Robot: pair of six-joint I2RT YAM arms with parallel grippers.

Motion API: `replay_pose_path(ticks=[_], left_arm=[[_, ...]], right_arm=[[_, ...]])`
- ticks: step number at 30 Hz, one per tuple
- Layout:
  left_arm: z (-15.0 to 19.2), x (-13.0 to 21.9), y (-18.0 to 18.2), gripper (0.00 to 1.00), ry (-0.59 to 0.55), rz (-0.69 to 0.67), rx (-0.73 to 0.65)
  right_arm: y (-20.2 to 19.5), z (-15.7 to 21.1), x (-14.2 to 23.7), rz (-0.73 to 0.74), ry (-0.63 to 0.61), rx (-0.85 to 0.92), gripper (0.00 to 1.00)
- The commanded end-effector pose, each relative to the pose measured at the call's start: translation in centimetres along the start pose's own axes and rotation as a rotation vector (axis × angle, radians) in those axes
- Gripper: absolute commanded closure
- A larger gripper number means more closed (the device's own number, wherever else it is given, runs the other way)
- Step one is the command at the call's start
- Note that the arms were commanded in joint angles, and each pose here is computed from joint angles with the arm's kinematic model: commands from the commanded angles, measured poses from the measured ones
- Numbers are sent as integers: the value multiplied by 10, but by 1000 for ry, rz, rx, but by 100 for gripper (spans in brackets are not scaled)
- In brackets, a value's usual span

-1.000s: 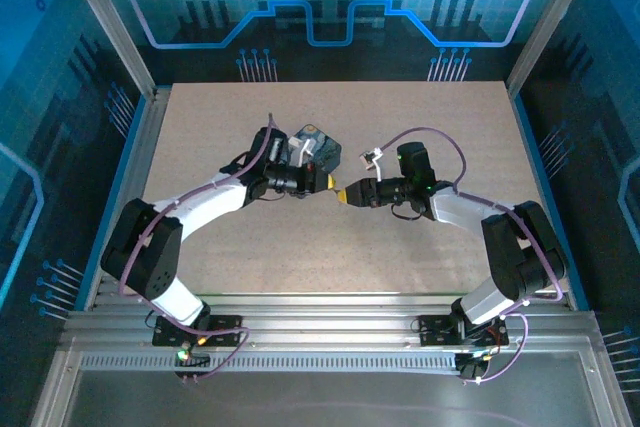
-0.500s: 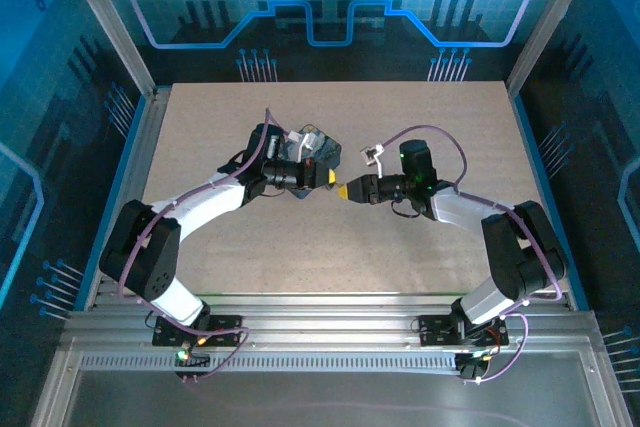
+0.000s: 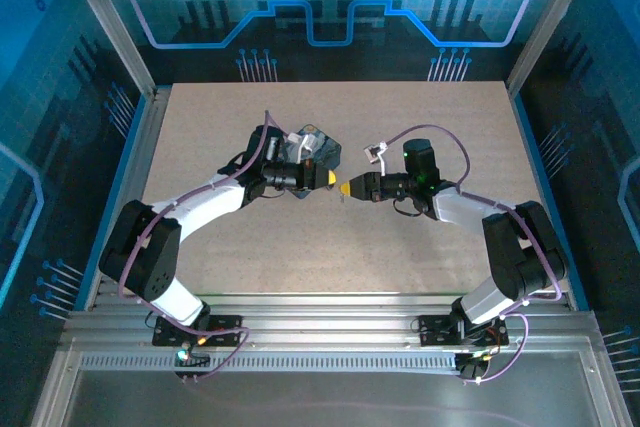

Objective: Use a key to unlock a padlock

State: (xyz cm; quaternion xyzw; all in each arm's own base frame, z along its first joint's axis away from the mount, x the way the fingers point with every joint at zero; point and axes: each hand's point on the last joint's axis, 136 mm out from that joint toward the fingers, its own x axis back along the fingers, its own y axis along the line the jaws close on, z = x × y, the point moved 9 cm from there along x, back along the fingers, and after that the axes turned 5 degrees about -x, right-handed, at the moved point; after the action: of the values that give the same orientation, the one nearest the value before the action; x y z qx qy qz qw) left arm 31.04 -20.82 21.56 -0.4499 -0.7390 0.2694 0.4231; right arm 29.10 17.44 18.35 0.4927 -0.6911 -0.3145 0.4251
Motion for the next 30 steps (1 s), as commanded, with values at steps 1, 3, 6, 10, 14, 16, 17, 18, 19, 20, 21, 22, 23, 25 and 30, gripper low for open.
replay_pose_path(ticks=[1, 3, 6, 10, 14, 16, 17, 18, 19, 20, 21, 22, 23, 25, 30], left_arm=[[-1, 6, -6, 100, -12, 44, -13], [-1, 5, -6, 100, -13, 48, -13], [0, 5, -5, 100, -12, 52, -10], [0, 5, -4, 100, -14, 51, -6], [1, 5, -4, 100, -15, 52, -2], [1, 5, -3, 100, -17, 51, -2], [0, 6, -3, 100, -19, 52, -1], [0, 6, -3, 100, -20, 51, -1], [0, 6, -3, 100, -21, 51, -2], [0, 7, -3, 100, -23, 50, 1], [-1, 8, -3, 100, -26, 50, -1], [-1, 8, -4, 100, -29, 51, -2], [-1, 8, -3, 100, -28, 53, 0], [-2, 9, -4, 100, -29, 55, -2], [-1, 9, -3, 100, -30, 55, 2]], right_arm=[[6, -1, 1, -34, 1, 27, 71], [6, -1, -1, -33, 4, 26, 71], [6, -1, -1, -34, -3, 24, 72], [6, -2, -3, -43, -2, 19, 74], [6, -1, -8, -52, 11, 16, 74], [6, 0, -10, -54, 14, 16, 75], [6, 0, -10, -54, 16, 16, 75], [5, 1, -10, -53, 16, 16, 75], [5, 1, -10, -53, 18, 14, 75], [4, 1, -10, -52, 18, 12, 75], [4, 2, -10, -53, 20, 10, 76], [4, 2, -10, -54, 20, 12, 76], [3, 3, -10, -53, 21, 8, 77], [3, 4, -10, -53, 20, 8, 80], [4, 3, -10, -71, 14, 13, 87]])
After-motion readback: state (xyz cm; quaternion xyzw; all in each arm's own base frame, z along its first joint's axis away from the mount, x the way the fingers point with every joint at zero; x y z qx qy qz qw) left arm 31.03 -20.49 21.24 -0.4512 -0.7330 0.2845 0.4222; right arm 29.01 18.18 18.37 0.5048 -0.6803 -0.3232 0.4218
